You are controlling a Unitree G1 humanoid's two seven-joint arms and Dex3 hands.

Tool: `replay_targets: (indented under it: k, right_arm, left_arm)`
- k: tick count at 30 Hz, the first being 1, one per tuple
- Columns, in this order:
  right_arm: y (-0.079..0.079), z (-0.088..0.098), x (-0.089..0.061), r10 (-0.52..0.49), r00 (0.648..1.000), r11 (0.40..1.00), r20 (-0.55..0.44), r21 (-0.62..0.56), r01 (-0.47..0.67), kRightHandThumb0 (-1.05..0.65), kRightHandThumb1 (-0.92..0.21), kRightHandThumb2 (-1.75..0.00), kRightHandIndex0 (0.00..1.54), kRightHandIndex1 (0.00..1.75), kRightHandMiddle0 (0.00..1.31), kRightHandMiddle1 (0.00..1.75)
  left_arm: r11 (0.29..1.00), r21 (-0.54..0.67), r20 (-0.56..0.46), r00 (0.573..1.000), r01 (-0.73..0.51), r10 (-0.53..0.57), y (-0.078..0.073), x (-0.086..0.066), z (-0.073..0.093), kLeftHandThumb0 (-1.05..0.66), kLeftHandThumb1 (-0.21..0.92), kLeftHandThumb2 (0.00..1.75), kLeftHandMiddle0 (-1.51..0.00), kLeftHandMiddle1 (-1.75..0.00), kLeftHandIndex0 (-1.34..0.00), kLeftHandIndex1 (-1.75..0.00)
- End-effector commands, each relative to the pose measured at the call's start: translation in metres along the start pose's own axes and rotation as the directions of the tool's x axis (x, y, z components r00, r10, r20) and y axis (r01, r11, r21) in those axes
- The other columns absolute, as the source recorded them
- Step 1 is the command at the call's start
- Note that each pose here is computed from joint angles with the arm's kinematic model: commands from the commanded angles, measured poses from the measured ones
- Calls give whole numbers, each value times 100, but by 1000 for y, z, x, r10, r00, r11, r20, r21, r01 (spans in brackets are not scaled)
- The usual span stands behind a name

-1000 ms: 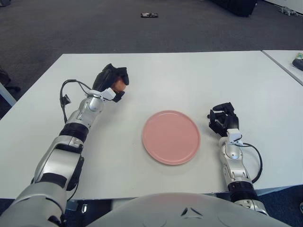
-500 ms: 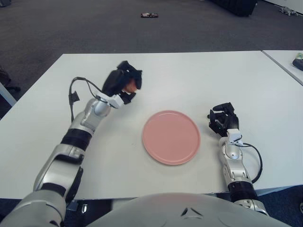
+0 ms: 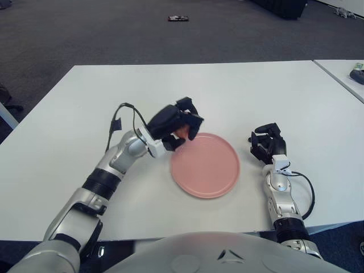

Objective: Put the apple into the plate.

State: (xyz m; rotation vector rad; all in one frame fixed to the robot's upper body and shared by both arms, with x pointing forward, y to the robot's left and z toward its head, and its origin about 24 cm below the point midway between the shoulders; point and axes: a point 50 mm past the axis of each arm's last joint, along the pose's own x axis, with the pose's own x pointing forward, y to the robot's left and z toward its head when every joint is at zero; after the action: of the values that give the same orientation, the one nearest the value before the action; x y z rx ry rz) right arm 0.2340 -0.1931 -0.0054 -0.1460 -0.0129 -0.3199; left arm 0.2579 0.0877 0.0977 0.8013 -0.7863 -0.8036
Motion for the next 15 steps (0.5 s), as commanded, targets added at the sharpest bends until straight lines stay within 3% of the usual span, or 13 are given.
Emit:
replay_targets:
  k: [1,10,15]
  right_arm:
    - [-1,-10,-4,0,998,1000,-64,-13,-1,-37,-76,-75,62,128,29,175]
    - [-1,-11,-4,3,997,1000,-71,-6,-3,-37,-75,-76,62,128,29,175]
    - [0,-11,-5,0,998,1000,-65,-7,0,-37,-75,-77,62,128,29,175]
  left_arm:
    - [998,19,53,996,67,-68,-1,3,6,54,14,153,-75,-175,-94,-175]
    - [946,57,113,939,320,-325,-31,7,12,52,18,148,-72,-175,-86,-175]
    - [926,92,142,916,366,-376,-41,6,14,51,20,146,-70,-175,-83,-175]
